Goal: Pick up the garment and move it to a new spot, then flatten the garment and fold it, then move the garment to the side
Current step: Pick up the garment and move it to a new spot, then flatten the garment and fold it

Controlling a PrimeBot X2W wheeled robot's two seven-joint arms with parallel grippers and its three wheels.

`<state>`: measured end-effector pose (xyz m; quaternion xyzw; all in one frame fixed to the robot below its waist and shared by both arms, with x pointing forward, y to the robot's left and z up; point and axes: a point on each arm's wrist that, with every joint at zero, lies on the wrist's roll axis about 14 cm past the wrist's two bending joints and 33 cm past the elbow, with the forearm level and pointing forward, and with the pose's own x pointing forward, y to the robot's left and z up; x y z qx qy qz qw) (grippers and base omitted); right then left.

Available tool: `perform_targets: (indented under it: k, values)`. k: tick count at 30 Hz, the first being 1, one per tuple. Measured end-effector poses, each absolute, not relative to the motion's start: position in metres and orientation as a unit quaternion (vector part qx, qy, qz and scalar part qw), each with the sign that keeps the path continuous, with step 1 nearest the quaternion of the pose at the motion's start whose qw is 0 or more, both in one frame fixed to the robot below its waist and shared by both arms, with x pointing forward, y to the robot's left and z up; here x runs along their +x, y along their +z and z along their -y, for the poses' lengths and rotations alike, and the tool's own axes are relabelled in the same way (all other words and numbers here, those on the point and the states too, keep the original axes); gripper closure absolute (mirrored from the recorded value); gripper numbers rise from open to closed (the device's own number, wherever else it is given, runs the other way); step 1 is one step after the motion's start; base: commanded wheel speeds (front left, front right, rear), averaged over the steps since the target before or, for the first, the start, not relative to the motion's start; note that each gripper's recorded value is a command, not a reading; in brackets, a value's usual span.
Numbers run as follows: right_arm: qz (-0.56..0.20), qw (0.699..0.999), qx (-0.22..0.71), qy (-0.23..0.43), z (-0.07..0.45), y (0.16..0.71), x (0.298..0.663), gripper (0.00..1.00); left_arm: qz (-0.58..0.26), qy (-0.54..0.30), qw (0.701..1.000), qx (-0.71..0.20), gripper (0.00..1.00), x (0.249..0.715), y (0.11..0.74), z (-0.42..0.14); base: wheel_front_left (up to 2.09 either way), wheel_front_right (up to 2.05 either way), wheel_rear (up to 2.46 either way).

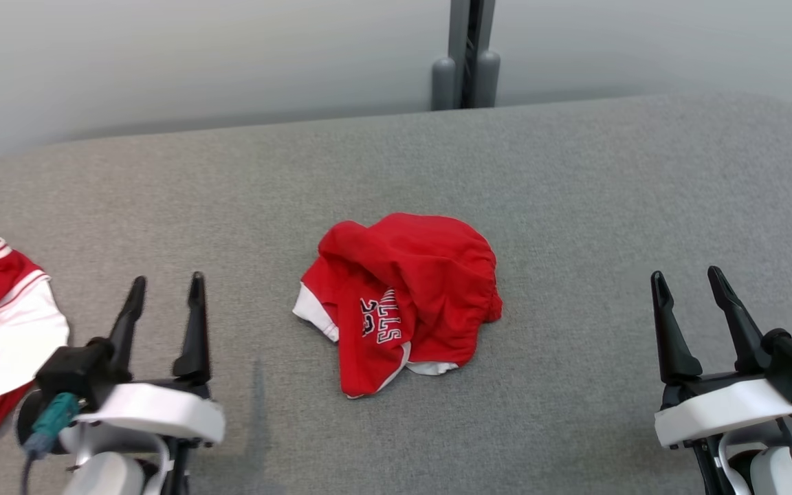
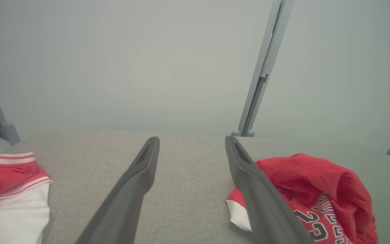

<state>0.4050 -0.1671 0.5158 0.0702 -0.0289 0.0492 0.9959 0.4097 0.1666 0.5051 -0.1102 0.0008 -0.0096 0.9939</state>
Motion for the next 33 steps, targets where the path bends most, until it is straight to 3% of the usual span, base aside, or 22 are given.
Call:
perform_targets:
  k: [9,33]
  values:
    - [0.032,0.995,0.061,0.071,0.154,0.527,0.393,0.0,0.031,0.018,0.997,-0.072,0.0,0.38,0.524,-0.211,0.0,0.0,0.0]
    - [0.022,0.996,0.041,0.075,0.152,0.532,0.363,0.0,0.03,-0.007,0.999,-0.044,0.0,0.337,0.542,-0.192,0.0,0.0,0.0]
